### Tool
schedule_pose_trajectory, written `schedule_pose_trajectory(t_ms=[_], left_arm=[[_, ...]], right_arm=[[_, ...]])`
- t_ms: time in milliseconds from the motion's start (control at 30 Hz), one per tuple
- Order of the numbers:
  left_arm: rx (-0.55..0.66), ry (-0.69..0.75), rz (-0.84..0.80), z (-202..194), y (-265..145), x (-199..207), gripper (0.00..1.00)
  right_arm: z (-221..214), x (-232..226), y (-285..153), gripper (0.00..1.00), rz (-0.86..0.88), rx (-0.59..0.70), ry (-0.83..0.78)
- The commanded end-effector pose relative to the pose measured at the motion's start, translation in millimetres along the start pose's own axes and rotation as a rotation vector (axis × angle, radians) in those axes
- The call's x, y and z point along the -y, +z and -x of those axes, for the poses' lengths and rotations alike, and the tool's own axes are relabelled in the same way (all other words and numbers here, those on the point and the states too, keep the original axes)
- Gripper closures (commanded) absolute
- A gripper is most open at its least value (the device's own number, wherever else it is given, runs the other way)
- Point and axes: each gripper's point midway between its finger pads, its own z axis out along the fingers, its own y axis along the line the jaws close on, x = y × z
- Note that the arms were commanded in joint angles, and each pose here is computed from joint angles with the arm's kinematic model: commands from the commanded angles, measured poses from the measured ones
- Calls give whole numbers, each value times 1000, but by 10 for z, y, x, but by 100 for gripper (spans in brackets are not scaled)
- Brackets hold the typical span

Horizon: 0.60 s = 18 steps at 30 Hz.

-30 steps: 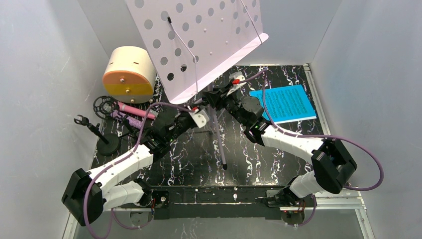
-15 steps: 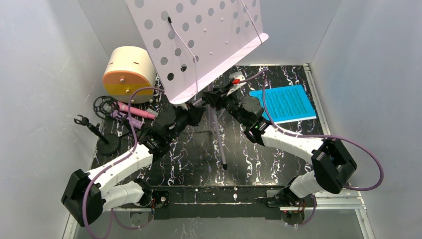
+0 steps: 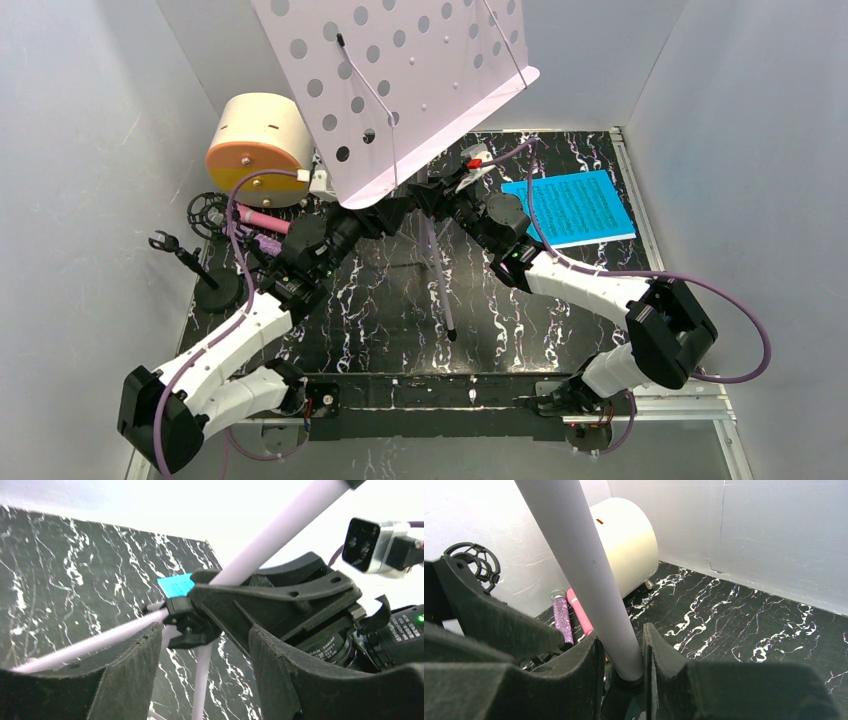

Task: Pack up the instrument practice props
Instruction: Close the music stand at the center of the board.

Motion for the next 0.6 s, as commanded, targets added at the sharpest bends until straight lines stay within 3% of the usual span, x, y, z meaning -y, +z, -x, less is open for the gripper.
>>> schedule_pose_trajectory(t_ms=[0, 200, 567], left_arm=[[79, 152, -113, 432, 61, 240, 36], [116, 264, -216, 691, 241, 426, 27], [90, 314, -375, 757, 555, 633, 27]], right_arm=[[-680, 28, -148, 99, -34, -219, 152], [-694, -2, -146, 99, -13, -233, 133], [-736, -43, -148, 99, 21, -266, 98]])
